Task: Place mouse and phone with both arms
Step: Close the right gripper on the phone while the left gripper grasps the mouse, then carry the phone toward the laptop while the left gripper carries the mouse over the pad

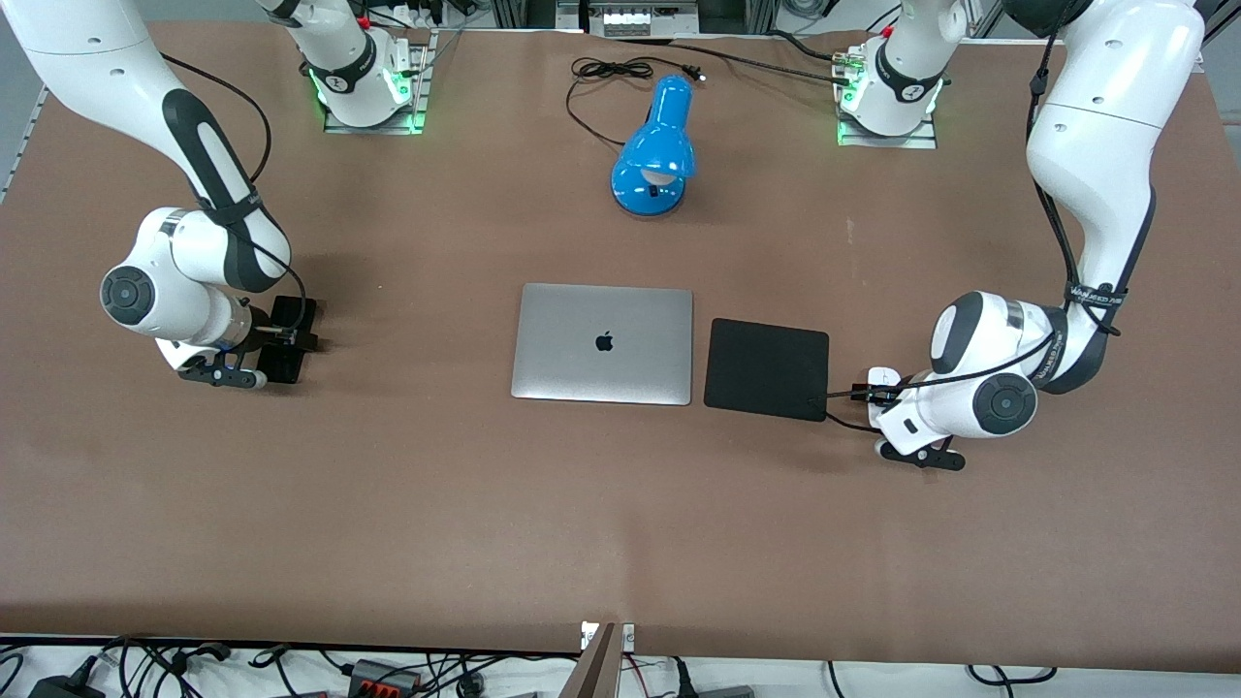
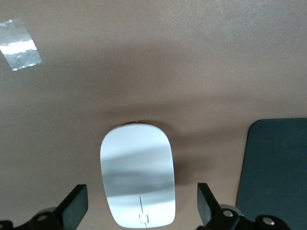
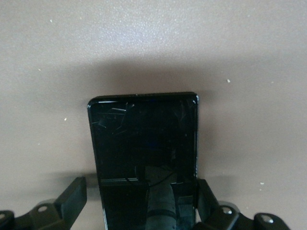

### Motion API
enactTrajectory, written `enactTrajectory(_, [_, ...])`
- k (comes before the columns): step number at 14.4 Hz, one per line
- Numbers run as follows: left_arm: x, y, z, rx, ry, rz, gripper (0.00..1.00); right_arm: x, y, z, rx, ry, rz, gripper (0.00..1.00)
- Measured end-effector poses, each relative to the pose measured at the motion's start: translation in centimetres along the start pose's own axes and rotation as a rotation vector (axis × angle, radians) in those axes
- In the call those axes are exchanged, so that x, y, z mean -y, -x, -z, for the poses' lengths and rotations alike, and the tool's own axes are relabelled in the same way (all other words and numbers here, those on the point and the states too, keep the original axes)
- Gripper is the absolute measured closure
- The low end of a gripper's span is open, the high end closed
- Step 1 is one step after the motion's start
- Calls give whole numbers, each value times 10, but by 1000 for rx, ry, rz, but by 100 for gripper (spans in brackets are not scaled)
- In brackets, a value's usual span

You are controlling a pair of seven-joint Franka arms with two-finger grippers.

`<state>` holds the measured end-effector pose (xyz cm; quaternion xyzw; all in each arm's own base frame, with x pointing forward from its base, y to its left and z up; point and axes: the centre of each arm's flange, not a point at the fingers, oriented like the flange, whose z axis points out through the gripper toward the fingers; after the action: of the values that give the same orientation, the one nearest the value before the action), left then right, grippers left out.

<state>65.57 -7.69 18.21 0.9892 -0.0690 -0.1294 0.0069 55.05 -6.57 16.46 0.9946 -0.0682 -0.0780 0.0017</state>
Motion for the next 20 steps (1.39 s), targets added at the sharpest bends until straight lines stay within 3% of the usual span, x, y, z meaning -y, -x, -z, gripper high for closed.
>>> enactTrajectory(5, [0,0,-5,6,3,0,0,0,0,0,2,0,0,0])
enactTrajectory(8, [0,0,-6,7,2,1,1,0,4,-3,34,1,-43,0])
enactTrajectory(14, [2,-2,-6,-8,3,-1,19,-1,4,-3,43,2,-72,0])
enactTrajectory(15, [2,-2,-5,-9,3,-6,30,-2,5,-3,45,3,-74,0])
enactTrajectory(19, [2,-3,-5,-10,3,-12,37,-5,5,-3,47,4,-79,0])
enactTrajectory(20, [2,-3,-5,-11,3,-12,37,-5,5,-3,46,4,-79,7])
